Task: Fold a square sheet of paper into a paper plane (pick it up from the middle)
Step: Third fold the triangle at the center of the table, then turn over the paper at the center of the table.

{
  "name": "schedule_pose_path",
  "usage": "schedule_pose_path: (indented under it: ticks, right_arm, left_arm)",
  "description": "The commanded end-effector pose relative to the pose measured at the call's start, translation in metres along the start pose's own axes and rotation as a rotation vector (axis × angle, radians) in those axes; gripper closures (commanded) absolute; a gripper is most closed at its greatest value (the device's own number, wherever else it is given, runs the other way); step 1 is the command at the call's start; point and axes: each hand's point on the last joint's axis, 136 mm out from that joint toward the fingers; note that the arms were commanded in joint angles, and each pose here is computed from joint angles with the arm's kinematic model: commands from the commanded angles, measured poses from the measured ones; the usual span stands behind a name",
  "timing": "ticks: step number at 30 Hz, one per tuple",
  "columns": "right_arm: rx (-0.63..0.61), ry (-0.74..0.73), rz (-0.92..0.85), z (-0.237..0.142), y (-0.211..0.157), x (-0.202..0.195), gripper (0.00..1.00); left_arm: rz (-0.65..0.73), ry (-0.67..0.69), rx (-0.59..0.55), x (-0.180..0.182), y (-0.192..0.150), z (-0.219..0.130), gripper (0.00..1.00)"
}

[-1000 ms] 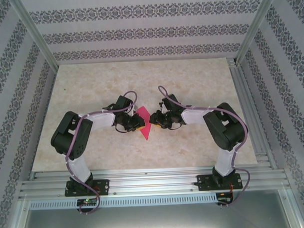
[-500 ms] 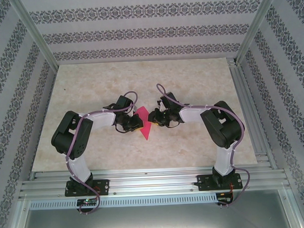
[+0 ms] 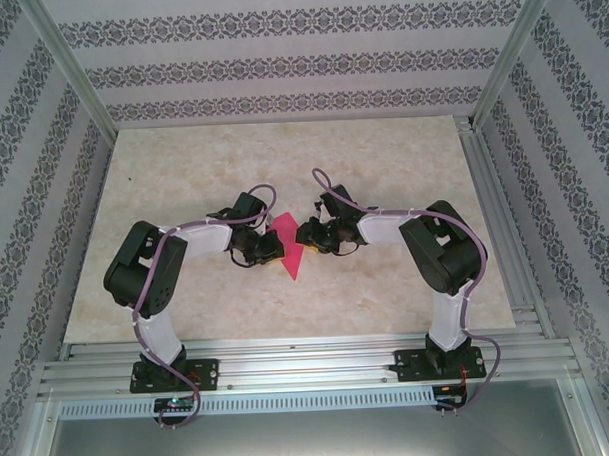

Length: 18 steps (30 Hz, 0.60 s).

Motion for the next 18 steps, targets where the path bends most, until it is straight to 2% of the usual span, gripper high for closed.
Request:
schedule_pose_path:
  ticks: [1,6,11,14,18]
  right_arm:
    - [-0.015,-0.045,-0.012,-0.006,-0.001,-0.002,0.65]
    - [-0.018,-0.021,0.006,0.003,0.003,0.001,0.63]
    - [-0.101,-0.074,-0.007,-0.025,0.009,0.005,0.61]
    - [-0.06,-0.088,0.013,-0.015,0.009,0.0,0.63]
    - [-0.031,-0.037,0.016,0.0,0.0,0.01,0.63]
  left_arm:
    - [0.011,0.058,0.013,0.011,-0.004,0.006,0.86]
    - [0.012,0.063,0.024,0.014,-0.006,0.008,0.86]
    - [0.018,0.071,0.019,0.013,-0.006,0.004,0.87]
    - [0.017,0.078,0.02,0.014,-0.005,0.005,0.87]
    - [0.019,0.07,0.021,0.012,-0.005,0.005,0.87]
Point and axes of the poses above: each hand's point on the last joint's axis, 136 mm out from that joint toward the fingers, its own z axis out along the fingers, its own x axis along the line the jaws close on, y = z × x, and after that the axes turned 1 degree about z, right-handed
